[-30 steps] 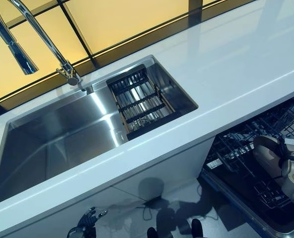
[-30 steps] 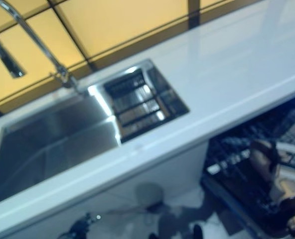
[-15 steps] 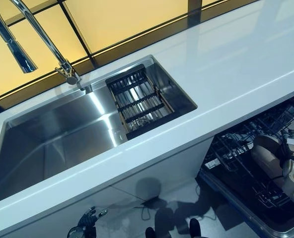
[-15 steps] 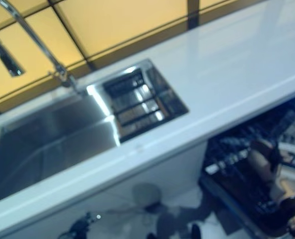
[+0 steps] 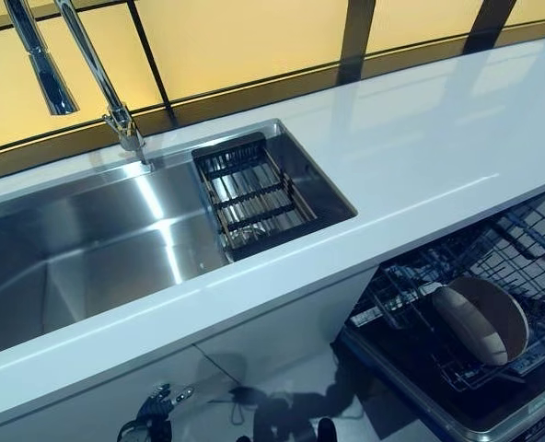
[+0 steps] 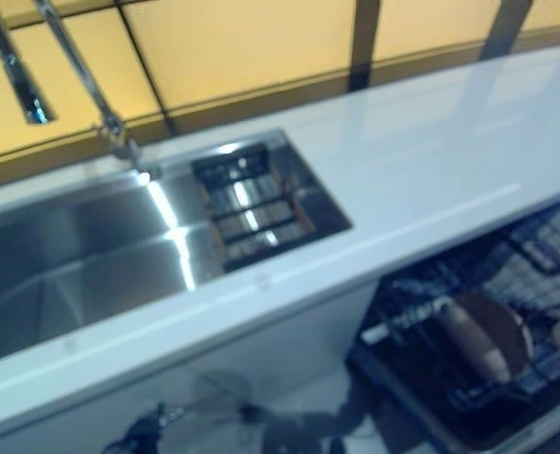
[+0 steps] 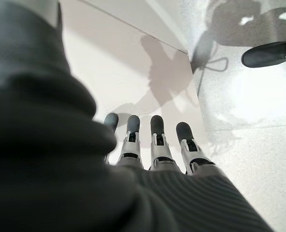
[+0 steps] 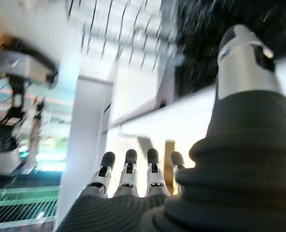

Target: Take plates into dishwasher

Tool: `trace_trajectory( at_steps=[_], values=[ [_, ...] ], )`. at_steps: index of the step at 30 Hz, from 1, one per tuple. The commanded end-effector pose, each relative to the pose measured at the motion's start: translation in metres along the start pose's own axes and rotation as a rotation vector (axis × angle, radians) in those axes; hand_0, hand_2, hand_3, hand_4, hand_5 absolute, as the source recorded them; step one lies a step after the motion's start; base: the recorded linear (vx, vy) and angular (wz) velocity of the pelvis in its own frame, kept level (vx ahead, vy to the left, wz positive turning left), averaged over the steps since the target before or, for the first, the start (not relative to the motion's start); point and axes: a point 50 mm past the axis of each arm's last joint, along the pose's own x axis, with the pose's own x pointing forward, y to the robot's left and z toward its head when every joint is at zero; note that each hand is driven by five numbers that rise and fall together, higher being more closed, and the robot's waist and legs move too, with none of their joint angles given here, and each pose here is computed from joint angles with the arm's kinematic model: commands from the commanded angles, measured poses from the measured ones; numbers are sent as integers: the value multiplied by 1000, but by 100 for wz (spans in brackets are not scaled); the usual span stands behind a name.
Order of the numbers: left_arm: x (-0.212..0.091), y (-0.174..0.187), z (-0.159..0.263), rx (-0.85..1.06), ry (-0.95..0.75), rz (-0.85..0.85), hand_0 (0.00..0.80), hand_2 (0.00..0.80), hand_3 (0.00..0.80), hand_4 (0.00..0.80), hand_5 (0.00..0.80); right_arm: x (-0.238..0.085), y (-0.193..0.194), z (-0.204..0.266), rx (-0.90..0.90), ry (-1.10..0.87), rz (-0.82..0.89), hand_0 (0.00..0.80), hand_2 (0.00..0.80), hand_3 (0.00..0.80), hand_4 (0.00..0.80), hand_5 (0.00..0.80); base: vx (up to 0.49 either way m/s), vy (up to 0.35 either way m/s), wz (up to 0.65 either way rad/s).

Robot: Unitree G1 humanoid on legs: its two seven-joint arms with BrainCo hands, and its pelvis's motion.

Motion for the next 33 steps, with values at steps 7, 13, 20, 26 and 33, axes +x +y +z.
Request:
trace_trajectory(
  at_steps=[7, 13, 20, 26, 33],
  values=[
    [2, 32, 3, 36, 11, 118, 0, 0, 0, 0, 0, 14, -71, -34, 70, 125, -151, 0, 0, 0, 0, 0, -1, 34, -7],
    [0, 37, -2, 42, 25, 139, 0, 0, 0, 0, 0, 12, -31, -61, 479, 217, 17, 0, 0, 0, 0, 0, -9, -5, -4],
    [-8, 57, -18, 26, 89, 241, 0, 0, 0, 0, 0, -13, 55, -101, 822, 390, 307, 0, 0, 0, 0, 0, 0, -118, -3],
    [-4, 51, -16, 22, 107, 239, 0, 0, 0, 0, 0, -51, 117, -152, 985, 633, 450, 0, 0, 0, 0, 0, -122, -76, 3],
    [9, 35, 7, 73, 113, 191, 0, 0, 0, 0, 0, -81, 172, -126, 1153, 749, 693, 0, 0, 0, 0, 0, -374, 191, -46]
  ],
)
